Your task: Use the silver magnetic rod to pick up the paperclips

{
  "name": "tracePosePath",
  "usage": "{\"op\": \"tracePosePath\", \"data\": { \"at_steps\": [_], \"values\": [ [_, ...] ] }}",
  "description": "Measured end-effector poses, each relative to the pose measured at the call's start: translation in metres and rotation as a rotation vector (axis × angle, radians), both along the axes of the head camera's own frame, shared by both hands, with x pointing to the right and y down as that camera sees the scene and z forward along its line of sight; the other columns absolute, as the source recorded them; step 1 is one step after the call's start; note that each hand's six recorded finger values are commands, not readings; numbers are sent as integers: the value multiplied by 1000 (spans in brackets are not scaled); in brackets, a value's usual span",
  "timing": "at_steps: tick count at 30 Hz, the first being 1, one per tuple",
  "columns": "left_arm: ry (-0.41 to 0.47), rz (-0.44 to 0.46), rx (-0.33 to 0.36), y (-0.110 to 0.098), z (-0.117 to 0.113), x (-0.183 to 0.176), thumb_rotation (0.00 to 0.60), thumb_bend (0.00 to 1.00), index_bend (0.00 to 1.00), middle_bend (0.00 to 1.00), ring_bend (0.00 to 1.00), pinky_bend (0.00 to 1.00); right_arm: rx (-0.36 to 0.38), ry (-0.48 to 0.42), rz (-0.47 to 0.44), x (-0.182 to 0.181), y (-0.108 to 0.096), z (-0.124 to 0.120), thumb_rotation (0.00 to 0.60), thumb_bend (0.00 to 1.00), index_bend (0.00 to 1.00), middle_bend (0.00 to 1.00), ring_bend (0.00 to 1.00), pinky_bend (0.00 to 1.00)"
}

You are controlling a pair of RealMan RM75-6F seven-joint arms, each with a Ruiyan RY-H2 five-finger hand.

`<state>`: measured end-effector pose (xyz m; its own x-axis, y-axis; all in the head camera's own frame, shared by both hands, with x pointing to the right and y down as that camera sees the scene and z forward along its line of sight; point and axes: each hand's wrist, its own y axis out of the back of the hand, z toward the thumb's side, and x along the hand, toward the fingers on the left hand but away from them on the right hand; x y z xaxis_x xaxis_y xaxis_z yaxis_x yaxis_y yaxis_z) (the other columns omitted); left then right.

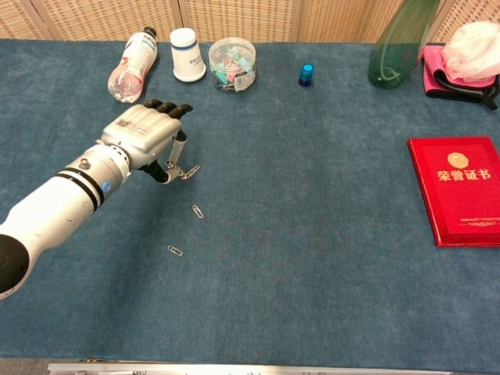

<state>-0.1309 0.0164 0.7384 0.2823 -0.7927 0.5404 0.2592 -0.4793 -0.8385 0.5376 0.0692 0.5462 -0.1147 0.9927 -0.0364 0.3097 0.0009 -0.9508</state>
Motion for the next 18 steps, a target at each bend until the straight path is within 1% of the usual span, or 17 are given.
{"op": "tracePosePath", "data": {
  "at_steps": [6, 18],
  "values": [
    [2, 7, 1, -1, 1, 5, 600, 323, 562, 0, 0, 47, -3, 0, 0, 0, 0, 1, 600, 141, 269, 220, 161, 288],
    [27, 35, 12, 1, -7, 17, 600, 323, 562, 0, 0, 47, -10, 3, -3, -1, -1, 3, 600, 141, 269, 220, 161, 288]
  ]
}}
